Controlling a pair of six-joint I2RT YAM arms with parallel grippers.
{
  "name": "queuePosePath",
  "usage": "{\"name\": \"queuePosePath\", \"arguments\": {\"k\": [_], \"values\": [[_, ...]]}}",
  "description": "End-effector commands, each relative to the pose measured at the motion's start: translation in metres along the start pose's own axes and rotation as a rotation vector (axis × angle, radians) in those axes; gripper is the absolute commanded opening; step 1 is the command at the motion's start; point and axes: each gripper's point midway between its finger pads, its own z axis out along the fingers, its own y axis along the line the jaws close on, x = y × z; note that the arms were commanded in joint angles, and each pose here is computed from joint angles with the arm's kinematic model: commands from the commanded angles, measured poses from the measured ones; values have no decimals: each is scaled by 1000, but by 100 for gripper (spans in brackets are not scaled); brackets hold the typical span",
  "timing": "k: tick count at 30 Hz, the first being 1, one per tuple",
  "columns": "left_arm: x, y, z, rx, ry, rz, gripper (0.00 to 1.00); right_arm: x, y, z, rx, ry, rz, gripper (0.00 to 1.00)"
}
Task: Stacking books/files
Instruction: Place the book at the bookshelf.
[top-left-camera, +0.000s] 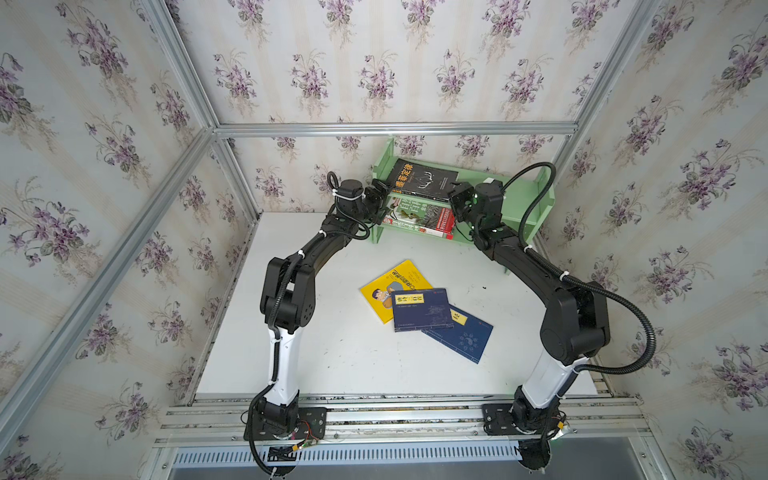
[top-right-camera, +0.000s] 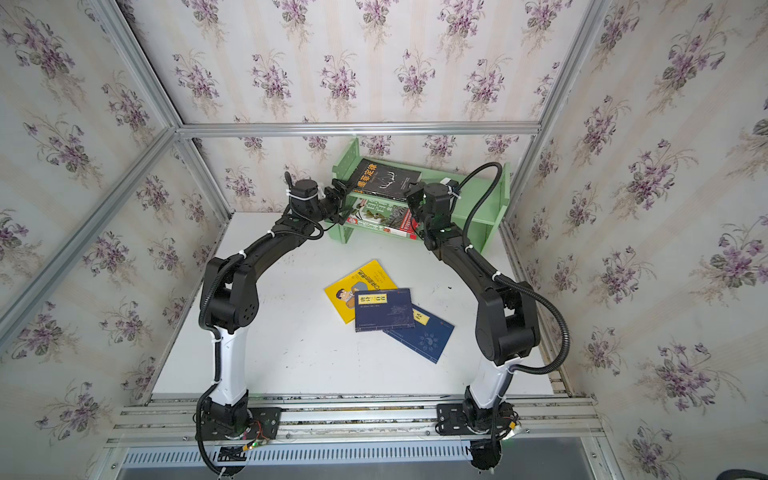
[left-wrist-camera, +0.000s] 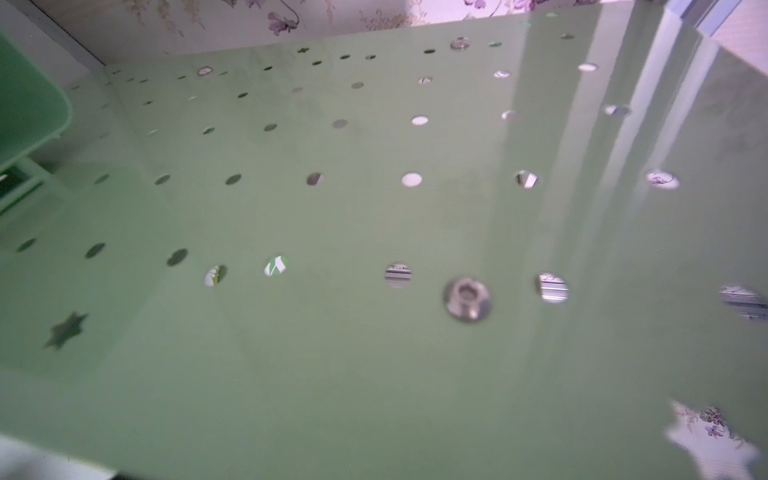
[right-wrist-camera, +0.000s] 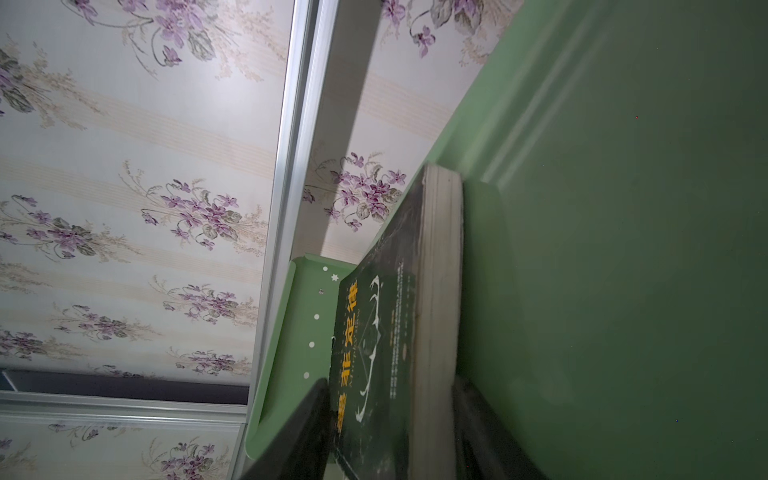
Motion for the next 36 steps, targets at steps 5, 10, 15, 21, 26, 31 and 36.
{"name": "queuePosePath", "arguments": {"k": [5,10,15,21,26,31,36], "values": [[10,39,2,-138,41,-56,100,-5,-42,-4,163,25,-49,50],[12,35,1,-129,49,-55,100,1,-36,2,125,69,-67,45],[13,32,-1,-124,56,-55,100,14,-28,15,86,143,-62,40],[14,27,-2,-113,63,-52,100,15,-28,19,87,149,-59,38],[15,20,-3,-95,69,-46,100,14,-23,23,76,153,-75,37],[16,6,-5,-56,78,-27,100,9,-23,20,69,127,-73,37],[16,-28,-16,32,74,57,100,-15,-4,6,23,77,-139,44]]}}
